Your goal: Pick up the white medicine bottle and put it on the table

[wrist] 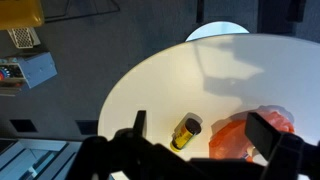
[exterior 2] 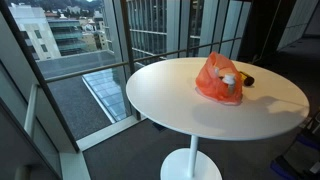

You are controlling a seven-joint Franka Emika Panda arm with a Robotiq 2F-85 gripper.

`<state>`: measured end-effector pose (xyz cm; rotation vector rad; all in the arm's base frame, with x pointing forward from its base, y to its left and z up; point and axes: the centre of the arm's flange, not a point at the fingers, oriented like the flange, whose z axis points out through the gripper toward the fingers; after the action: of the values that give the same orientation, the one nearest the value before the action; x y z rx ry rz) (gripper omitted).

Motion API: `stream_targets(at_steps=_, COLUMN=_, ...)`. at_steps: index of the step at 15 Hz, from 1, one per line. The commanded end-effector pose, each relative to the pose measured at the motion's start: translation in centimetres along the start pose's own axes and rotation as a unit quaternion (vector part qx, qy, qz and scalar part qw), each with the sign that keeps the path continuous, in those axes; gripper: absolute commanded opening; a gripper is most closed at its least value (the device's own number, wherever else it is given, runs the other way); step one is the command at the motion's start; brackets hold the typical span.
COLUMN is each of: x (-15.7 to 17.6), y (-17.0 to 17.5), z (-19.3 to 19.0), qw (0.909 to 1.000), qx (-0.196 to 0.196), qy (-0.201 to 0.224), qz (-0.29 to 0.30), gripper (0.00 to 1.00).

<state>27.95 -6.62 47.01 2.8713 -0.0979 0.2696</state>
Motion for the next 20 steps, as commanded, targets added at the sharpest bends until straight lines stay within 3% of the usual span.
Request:
stream_targets(at_steps=1, x=0.0, y=0.0, z=0.0, qw=1.0, qx=0.0, qy=0.0, qz=0.0, gripper=1.0)
stream_targets(at_steps=9, x=0.0, y=0.0, z=0.1, qw=1.0, qx=0.0, qy=-0.001, qz=0.0, gripper=1.0)
stream_targets(at_steps=20, x=4.9, y=-3.3, z=1.1, qw=0.9995, qx=0.018, qy=0.012, qz=0.023, gripper=1.0)
